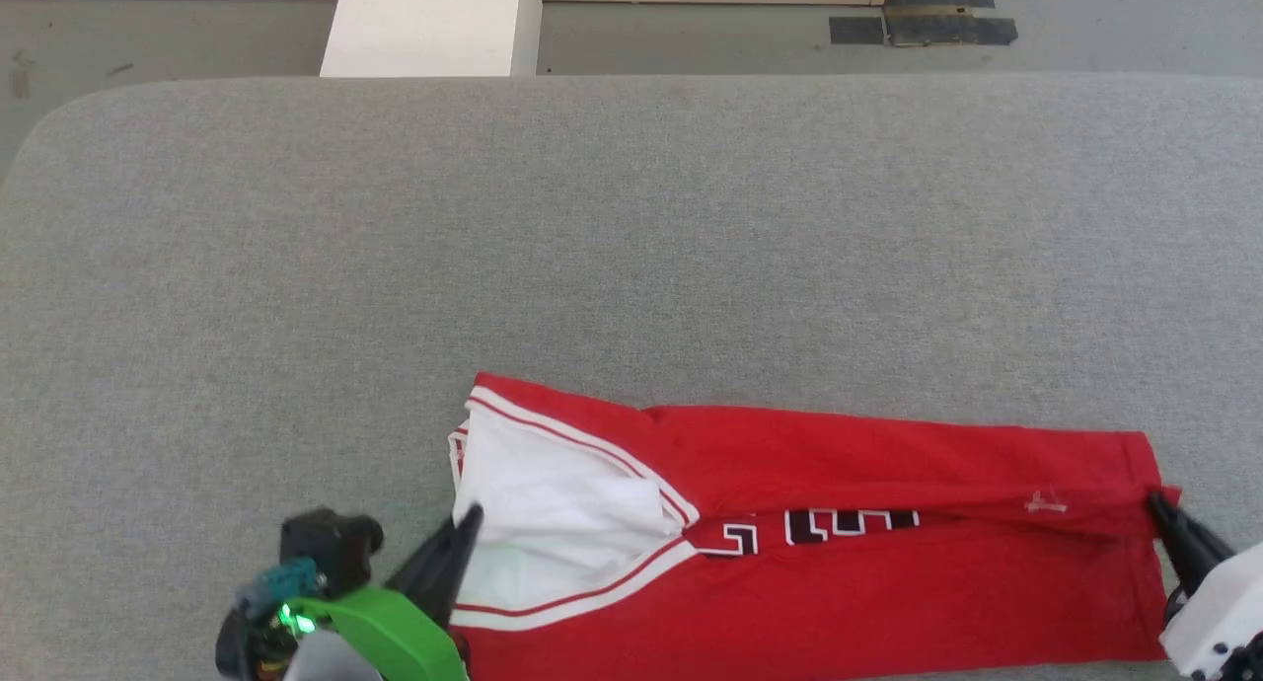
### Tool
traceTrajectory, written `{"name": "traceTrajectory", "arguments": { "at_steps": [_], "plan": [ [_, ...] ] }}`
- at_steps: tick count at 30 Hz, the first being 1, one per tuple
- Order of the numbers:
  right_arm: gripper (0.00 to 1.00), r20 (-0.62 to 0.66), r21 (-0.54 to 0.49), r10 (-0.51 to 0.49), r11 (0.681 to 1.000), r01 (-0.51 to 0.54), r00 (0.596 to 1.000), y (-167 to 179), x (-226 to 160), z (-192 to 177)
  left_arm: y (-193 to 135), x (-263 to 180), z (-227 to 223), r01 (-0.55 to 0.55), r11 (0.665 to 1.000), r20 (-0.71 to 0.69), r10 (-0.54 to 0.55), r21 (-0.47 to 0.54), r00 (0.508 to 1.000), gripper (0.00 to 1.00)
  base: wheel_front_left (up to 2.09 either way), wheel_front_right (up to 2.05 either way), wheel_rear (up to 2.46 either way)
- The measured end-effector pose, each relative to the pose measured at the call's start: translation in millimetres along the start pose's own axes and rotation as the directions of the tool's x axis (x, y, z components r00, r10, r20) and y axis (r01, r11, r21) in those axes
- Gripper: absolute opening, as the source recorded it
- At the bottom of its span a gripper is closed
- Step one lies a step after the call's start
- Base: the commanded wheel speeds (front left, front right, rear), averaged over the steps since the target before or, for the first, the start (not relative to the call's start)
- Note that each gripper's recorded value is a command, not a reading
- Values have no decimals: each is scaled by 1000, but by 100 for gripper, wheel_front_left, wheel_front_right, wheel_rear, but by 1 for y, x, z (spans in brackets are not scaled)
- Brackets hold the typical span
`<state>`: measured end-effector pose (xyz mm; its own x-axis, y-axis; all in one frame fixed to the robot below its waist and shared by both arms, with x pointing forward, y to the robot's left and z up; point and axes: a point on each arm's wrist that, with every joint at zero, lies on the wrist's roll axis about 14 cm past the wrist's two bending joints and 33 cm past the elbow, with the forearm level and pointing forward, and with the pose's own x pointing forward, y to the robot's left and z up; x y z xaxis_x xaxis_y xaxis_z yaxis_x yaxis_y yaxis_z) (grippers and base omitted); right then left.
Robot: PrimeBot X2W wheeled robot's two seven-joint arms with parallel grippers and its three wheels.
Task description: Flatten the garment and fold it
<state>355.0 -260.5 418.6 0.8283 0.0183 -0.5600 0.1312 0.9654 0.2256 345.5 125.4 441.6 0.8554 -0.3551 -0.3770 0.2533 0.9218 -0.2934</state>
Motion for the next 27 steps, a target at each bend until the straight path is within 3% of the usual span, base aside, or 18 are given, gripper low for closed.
{"name": "traceTrajectory", "arguments": {
  "at_steps": [1, 2, 3, 4, 8, 12, 18, 23, 27],
  "plan": [
    [0, -10, 3, -6, 1000, 6, 1000, -1, -1, -4, 0, -1, -6, -4, 1000, -17, 4, -2, 1000, 0, 0, 0, 0],
    [28, -18, 11, -12, 1000, 12, 1000, -3, -1, -9, 1, -2, -12, -10, 1000, -31, 9, -8, 999, 0, 0, 0, 0],
    [100, -20, 7, -19, 1000, 19, 1000, -4, -1, -11, 2, -2, -17, -15, 1000, -46, 14, -6, 999, 54, 0, 0, 0],
    [100, -25, 3, -25, 1000, 25, 999, -5, -1, -14, 3, -3, -21, -20, 1000, -58, 20, -2, 998, 100, 0, 0, 0],
    [100, -28, 0, -27, 1000, 27, 999, -5, -3, -16, 4, -2, -23, -38, 999, -46, 37, -11, 998, 100, 0, 0, 0],
    [100, 18, -2, -9, 1000, 10, 1000, -1, -8, -2, 15, -2, 9, -102, 993, 110, 108, -51, 988, 100, 0, 0, 0],
    [100, 81, 22, -54, 998, 52, 995, -17, -22, 20, 35, -19, 74, -246, 968, 413, 242, -46, 878, 100, 0, 0, 0],
    [100, -16, 16, -114, 993, 114, 993, -30, -18, 0, 36, -29, 90, -334, 942, 501, 285, 10, 817, 100, 0, 0, 0],
    [100, -138, 19, -111, 993, 114, 984, -24, -6, -29, 35, -29, 87, -361, 932, 506, 303, 17, 807, 100, 0, 0, 0]
  ]
}}
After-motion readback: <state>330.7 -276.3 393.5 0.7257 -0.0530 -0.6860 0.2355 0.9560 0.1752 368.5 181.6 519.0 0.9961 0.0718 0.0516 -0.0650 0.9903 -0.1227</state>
